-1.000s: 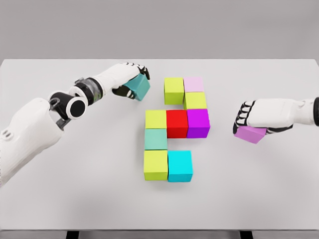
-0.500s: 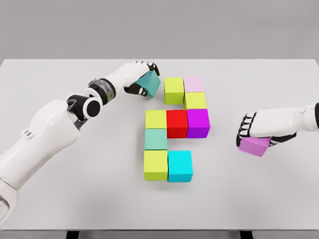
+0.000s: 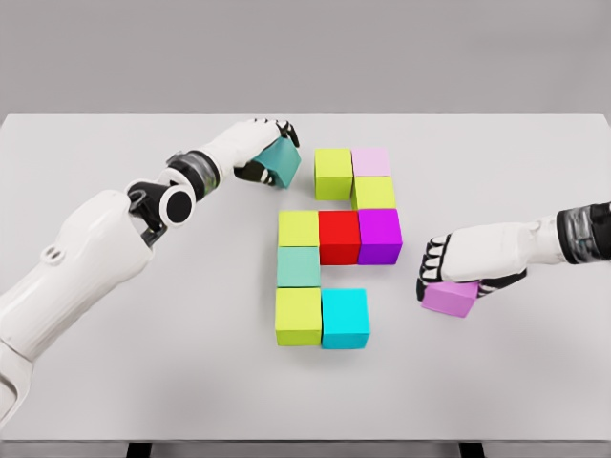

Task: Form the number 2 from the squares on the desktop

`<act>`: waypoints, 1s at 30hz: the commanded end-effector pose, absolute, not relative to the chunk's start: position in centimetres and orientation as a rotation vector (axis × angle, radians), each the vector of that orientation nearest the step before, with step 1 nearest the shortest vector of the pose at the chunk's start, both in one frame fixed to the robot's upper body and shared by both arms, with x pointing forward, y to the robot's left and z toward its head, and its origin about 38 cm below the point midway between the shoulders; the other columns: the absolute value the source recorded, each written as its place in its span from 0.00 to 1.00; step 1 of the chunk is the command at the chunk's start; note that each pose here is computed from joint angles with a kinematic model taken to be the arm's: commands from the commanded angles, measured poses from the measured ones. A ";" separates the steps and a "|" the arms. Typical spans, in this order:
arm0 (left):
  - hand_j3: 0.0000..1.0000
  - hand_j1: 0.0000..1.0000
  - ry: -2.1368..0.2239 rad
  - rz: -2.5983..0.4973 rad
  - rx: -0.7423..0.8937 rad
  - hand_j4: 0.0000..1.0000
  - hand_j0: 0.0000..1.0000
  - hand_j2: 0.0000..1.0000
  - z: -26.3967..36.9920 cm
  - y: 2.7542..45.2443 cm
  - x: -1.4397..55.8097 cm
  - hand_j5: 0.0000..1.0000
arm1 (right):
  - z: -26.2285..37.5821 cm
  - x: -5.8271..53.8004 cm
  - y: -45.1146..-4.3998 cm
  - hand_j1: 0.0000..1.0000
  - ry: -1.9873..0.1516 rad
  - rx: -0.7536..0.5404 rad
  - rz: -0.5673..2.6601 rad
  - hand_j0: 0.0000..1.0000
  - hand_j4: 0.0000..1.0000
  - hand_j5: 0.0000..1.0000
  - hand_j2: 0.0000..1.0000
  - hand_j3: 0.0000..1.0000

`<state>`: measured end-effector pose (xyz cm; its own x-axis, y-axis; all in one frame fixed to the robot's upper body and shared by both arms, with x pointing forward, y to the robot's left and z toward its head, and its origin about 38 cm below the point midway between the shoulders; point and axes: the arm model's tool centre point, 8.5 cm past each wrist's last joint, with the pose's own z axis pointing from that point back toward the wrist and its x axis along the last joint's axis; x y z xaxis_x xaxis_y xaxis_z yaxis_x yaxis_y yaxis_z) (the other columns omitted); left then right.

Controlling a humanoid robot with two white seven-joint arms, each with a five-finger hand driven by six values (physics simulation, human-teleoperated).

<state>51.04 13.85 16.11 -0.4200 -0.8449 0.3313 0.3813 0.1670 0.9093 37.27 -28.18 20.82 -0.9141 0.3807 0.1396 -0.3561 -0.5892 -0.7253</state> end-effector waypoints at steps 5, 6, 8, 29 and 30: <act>0.36 0.36 -1.359 -1.526 0.450 0.36 0.36 0.36 16.3 13.5 50.9 0.36 | 20.1 37.1 -26.1 0.53 -1.158 0.017 2.501 0.53 0.53 0.53 0.53 0.53; 0.36 0.36 -1.347 -1.541 0.444 0.36 0.36 0.36 15.9 13.4 50.8 0.36 | 20.1 37.1 -26.1 0.53 -1.160 0.017 2.501 0.53 0.53 0.53 0.53 0.53; 0.36 0.36 -1.352 -1.546 0.442 0.36 0.36 0.36 16.2 13.1 50.9 0.36 | 20.0 37.1 -25.8 0.52 -1.165 0.024 2.504 0.52 0.52 0.52 0.52 0.52; 0.83 0.83 -1.363 -1.522 0.438 0.83 0.83 0.83 16.3 13.3 50.9 0.83 | 19.0 36.5 -25.5 0.61 -1.175 0.064 2.493 0.61 0.61 0.61 0.61 0.61; 0.84 0.84 -1.363 -1.522 0.438 0.84 0.84 0.84 16.3 13.3 50.9 0.84 | 18.9 36.5 -25.4 0.63 -1.167 0.068 2.499 0.63 0.63 0.63 0.63 0.63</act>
<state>50.94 13.28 16.27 -0.4295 -0.8374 0.3379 0.4294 0.1398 0.8922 36.53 -25.38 18.96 -0.9284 0.3152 0.1969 -0.3530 -0.5824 -0.7322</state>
